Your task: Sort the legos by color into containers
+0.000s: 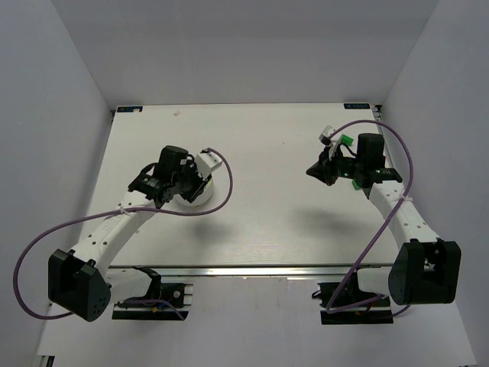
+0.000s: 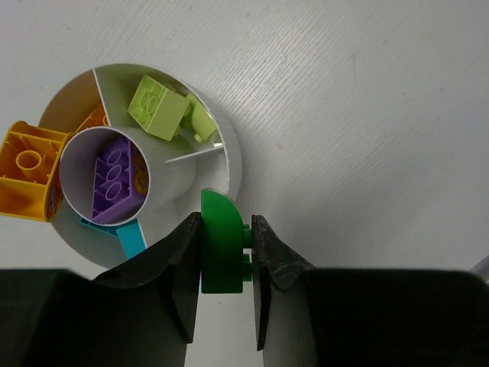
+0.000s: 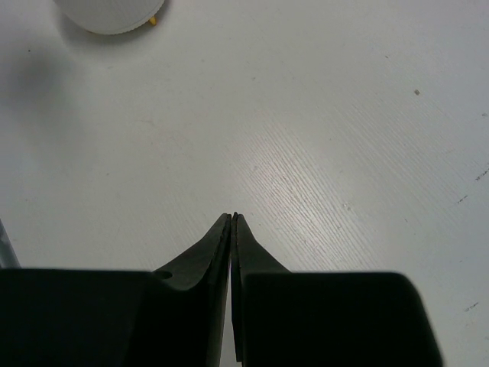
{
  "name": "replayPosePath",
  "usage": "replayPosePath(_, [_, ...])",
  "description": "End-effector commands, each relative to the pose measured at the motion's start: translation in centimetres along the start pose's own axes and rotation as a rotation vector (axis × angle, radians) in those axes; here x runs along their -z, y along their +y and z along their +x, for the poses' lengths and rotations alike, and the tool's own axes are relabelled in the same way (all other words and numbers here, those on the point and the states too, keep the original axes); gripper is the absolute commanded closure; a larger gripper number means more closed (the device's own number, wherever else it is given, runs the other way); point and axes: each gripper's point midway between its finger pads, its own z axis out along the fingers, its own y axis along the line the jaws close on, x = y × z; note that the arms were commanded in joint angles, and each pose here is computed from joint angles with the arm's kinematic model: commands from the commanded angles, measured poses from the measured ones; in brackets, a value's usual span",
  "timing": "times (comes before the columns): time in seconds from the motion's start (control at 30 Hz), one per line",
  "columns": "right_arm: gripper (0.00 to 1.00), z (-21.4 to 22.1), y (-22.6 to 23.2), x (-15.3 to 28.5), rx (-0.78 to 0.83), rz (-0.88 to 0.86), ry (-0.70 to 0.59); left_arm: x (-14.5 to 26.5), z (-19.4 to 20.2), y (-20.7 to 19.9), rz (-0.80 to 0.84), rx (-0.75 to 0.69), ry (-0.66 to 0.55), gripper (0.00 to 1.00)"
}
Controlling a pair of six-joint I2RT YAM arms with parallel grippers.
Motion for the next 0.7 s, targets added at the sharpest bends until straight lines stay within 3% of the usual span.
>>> replayPosePath(0.0, [0.92, -0.2, 0.0, -0.1, 0.006, -0.008, -0.017, -0.3, 0.1, 0.9, -0.033, -0.092, -0.002, 1.00])
replayPosePath(0.67, [0.92, 0.2, -0.2, -0.2, 0.002, -0.015, -0.008, -2.9, 1.3, 3.0, -0.092, -0.220, 0.043, 1.00])
